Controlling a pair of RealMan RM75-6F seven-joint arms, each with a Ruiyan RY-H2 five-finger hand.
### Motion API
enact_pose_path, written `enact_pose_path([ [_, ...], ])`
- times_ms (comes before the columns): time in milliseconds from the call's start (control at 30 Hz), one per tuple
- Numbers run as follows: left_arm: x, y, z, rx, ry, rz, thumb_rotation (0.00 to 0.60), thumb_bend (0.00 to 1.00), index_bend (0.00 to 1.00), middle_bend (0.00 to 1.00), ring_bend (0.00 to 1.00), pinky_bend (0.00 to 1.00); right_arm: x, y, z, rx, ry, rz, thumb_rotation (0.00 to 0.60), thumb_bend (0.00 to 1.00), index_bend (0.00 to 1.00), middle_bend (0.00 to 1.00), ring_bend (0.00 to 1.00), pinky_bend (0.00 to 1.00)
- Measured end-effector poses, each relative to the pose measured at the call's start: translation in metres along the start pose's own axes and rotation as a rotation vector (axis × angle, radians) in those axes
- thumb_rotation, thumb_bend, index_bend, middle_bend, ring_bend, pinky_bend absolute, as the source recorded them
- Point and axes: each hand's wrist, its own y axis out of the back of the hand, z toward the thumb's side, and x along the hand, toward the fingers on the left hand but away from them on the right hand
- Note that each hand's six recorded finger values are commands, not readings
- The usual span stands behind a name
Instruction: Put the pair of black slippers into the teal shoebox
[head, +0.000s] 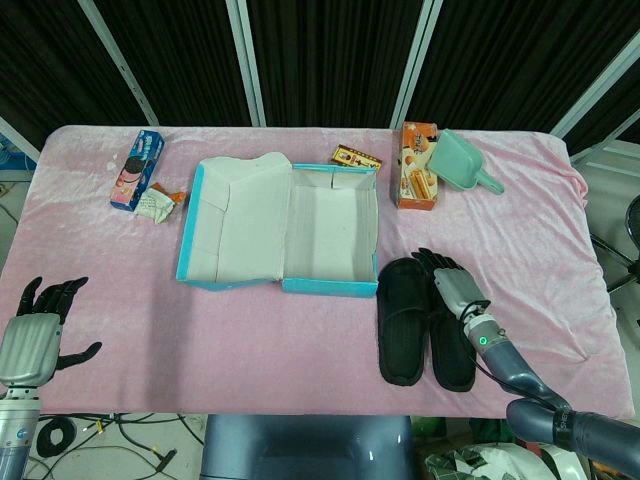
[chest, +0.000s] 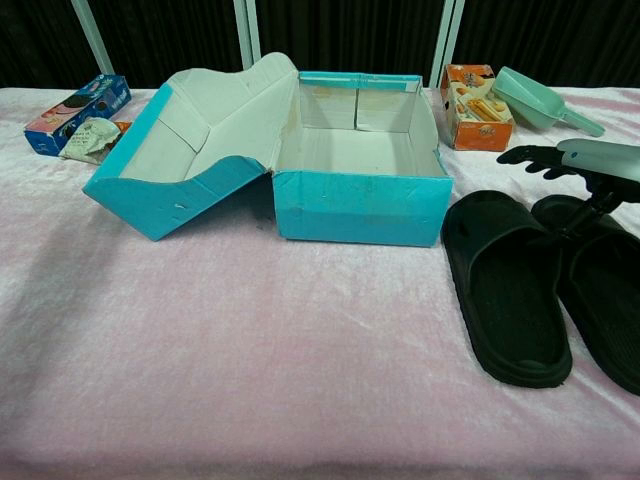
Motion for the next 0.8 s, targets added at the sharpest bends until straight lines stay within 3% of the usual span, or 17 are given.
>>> enact_pose_path([
  [233,0.003,-0.003,0.000,0.000,0.000,-0.012,0.600,0.00,0.15,0.20,0.16,0.00,-0.004,-0.002,-0.003,0.004,-0.017,0.021,0.600,0.10,0.00,0.00,0.00,0.06],
  [300,0.003,-0.004,0.000,-0.002,0.000,-0.014,0.600,0.00,0.15,0.20,0.16,0.00,-0.006,-0.003,-0.003,0.005,-0.020,0.029,0.600,0.10,0.00,0.05,0.00,0.06],
  [367,0.002,-0.005,0.000,-0.003,0.000,-0.016,0.600,0.00,0.15,0.20,0.16,0.00,-0.008,-0.004,-0.003,0.007,-0.023,0.038,0.600,0.12,0.05,0.14,0.00,0.06],
  [533,0.000,-0.004,-0.002,-0.010,0.006,-0.014,0.600,0.00,0.15,0.20,0.16,0.00,-0.014,-0.006,-0.001,0.019,-0.020,0.045,0.600,0.18,0.31,0.40,0.13,0.06],
  [633,-0.002,-0.003,-0.004,-0.011,0.010,-0.010,0.600,0.00,0.15,0.20,0.16,0.00,-0.015,-0.004,0.002,0.016,-0.012,0.032,0.600,0.19,0.38,0.45,0.17,0.06],
  [800,-0.003,-0.004,-0.006,-0.018,0.012,-0.013,0.600,0.00,0.15,0.20,0.16,0.00,-0.009,0.009,0.013,-0.016,0.022,-0.023,0.600,0.19,0.39,0.46,0.17,0.06],
])
